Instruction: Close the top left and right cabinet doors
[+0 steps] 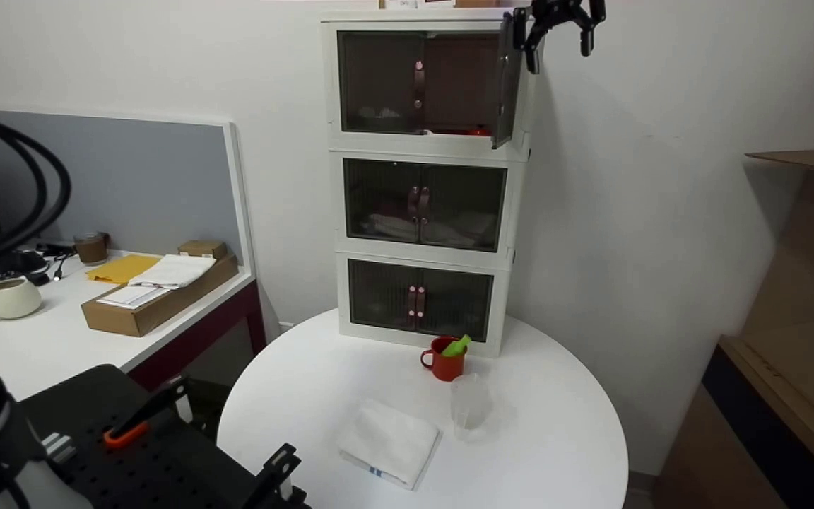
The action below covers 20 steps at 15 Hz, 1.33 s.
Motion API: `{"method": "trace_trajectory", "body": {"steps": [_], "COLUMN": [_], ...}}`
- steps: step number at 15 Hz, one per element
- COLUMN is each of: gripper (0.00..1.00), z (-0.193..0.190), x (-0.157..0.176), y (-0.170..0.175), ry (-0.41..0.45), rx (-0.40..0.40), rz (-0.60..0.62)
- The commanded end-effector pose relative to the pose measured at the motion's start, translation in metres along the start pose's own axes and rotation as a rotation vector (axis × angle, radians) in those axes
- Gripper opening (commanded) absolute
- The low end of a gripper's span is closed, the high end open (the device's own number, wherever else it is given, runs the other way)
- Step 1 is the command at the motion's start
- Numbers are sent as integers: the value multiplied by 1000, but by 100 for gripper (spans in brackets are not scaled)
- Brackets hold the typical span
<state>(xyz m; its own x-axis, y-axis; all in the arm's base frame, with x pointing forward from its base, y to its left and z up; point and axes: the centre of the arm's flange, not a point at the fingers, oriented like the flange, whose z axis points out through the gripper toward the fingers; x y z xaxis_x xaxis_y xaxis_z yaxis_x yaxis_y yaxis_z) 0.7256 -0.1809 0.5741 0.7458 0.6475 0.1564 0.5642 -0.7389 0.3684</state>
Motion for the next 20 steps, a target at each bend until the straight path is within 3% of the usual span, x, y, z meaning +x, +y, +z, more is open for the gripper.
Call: {"method": "trace_trajectory", "body": {"steps": [1, 4, 7, 10, 15, 17, 20], "gripper": [100, 100, 100, 100, 100, 100, 100], "z": [-14, -21, -26, -28, -36, -37, -39], "x": [33, 53, 65, 68, 61, 63, 67], "y": [-19, -40, -52, -59, -78, -81, -81], "ry": [27, 36, 12, -18, -16, 27, 81], "rx": [63, 91, 80, 124, 310, 321, 271], "rz": [-98, -82, 62, 223, 166, 165, 196]}}
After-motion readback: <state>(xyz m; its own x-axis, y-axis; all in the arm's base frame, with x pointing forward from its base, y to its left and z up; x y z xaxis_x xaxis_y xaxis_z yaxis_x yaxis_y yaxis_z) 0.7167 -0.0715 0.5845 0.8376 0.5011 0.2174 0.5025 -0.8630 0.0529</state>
